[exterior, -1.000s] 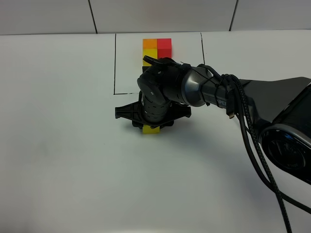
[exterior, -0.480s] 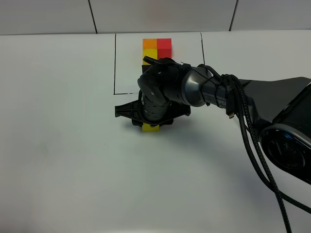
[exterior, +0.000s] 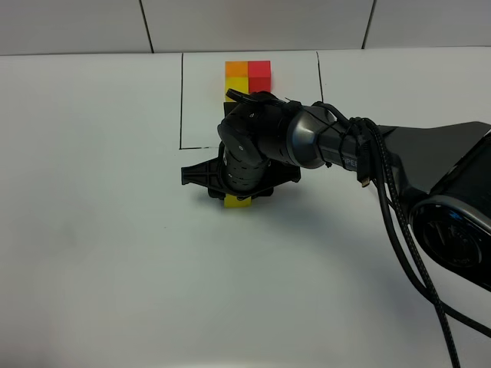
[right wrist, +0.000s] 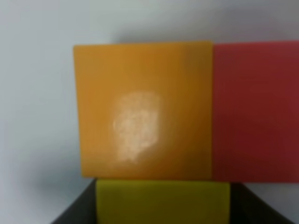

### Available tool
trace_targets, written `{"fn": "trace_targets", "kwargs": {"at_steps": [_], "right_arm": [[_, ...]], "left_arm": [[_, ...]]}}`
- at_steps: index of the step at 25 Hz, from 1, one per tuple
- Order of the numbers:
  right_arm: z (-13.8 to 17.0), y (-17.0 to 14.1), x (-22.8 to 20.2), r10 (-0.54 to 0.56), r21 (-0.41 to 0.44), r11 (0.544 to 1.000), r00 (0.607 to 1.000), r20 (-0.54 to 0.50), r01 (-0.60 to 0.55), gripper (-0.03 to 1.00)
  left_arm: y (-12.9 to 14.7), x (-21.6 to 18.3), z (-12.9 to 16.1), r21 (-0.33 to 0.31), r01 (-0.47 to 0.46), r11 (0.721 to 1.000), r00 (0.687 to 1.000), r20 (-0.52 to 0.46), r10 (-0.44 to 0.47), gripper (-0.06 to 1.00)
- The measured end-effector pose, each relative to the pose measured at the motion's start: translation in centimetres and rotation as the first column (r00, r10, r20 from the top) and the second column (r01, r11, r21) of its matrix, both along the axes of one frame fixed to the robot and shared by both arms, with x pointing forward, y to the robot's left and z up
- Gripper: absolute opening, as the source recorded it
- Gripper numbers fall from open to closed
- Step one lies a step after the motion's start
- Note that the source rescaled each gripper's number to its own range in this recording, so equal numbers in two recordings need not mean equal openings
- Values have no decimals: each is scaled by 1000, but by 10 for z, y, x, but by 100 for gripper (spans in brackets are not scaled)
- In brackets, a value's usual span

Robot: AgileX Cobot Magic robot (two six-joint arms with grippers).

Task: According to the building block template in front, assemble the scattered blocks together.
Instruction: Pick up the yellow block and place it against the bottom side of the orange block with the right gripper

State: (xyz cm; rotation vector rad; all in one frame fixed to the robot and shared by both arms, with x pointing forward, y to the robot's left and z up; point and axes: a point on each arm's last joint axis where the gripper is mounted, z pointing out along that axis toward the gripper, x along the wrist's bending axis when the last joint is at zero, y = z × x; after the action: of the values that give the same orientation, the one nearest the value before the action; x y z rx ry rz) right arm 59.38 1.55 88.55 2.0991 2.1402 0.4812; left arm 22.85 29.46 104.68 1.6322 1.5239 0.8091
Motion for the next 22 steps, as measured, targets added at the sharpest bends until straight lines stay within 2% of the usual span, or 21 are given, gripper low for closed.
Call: {"fn": "trace_targets", "kwargs": {"at_steps": [13,15,22], "right_arm": [[0,-1,1,2,11,1000,1000,-11,-2,2],[1,-1,1,10,16,1000,1000,-8,-10,8],[4,1,1,44,37,998,999,14,-44,41]], "left_arm": [[0,0,0,0,0,1000,1000,0,0,60],[0,0,0,0,0,1000,1000,0,0,60],[0,0,0,0,0,1000,1000,0,0,60]]}}
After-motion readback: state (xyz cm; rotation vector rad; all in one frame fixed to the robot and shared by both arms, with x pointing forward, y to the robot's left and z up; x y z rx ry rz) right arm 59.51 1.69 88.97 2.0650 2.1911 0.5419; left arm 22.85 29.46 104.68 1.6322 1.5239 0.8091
